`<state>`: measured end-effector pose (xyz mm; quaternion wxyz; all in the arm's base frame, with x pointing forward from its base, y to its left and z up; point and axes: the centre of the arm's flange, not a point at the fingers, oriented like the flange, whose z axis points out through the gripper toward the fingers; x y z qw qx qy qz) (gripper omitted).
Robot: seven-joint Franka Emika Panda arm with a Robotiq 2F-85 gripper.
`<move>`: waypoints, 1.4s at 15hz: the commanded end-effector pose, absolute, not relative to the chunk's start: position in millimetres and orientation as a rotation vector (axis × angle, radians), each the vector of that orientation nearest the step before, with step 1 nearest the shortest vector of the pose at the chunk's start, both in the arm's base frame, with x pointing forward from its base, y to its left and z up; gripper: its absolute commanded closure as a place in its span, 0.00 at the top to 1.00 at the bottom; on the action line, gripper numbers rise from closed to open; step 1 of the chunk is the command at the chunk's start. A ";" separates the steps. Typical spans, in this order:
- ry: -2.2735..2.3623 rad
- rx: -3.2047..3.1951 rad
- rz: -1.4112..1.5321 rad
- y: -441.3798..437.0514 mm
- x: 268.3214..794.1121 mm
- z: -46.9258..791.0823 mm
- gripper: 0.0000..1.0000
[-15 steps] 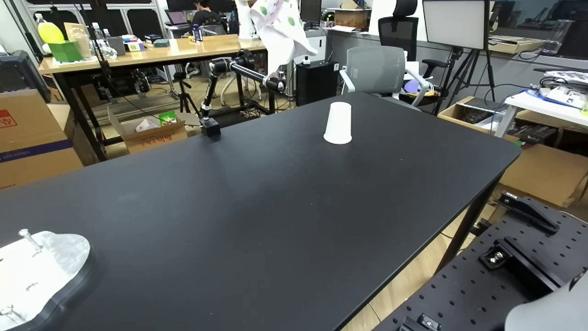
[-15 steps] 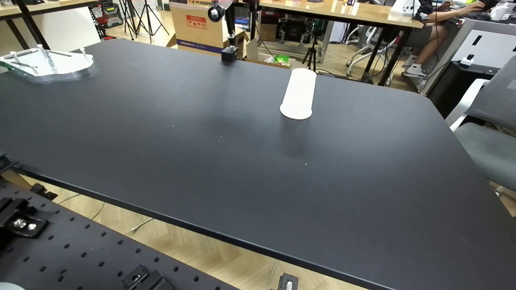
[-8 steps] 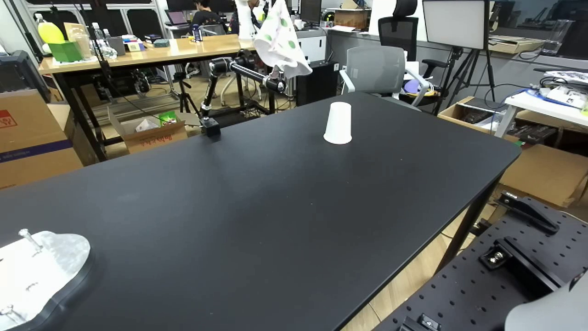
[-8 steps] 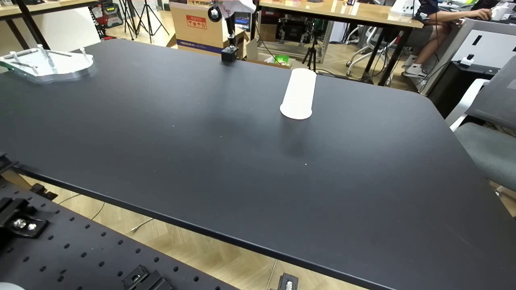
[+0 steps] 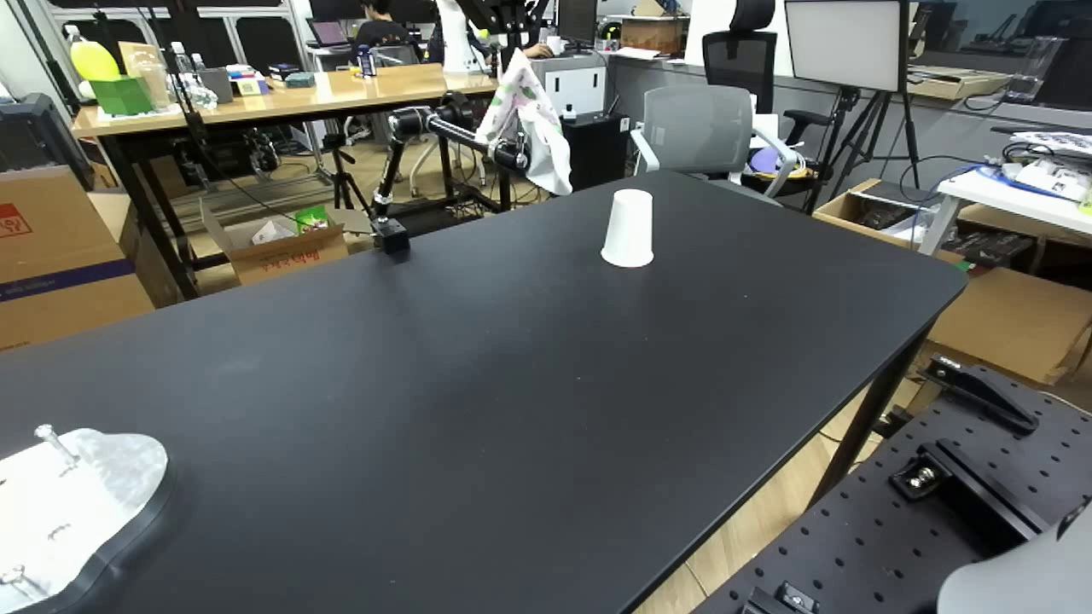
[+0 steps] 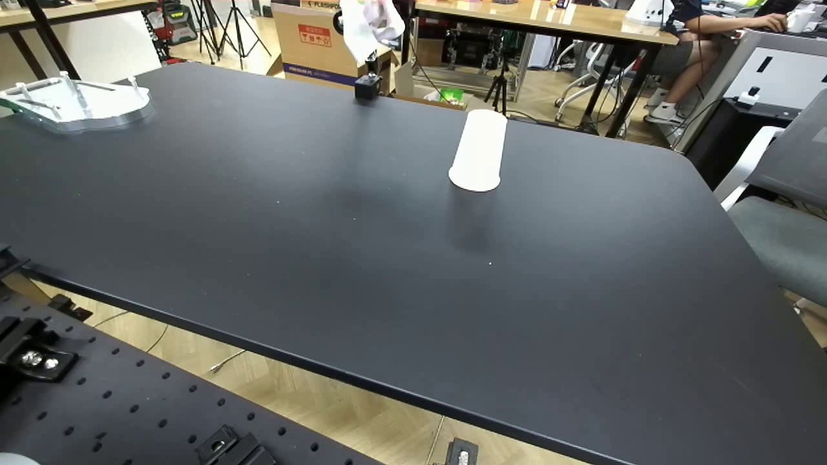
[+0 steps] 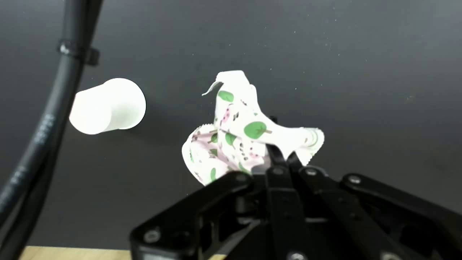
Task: Hang the cloth on the rack.
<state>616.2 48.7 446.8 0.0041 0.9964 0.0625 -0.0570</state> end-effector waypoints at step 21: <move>0.260 3.152 -0.339 62.0 584.8 427.4 0.90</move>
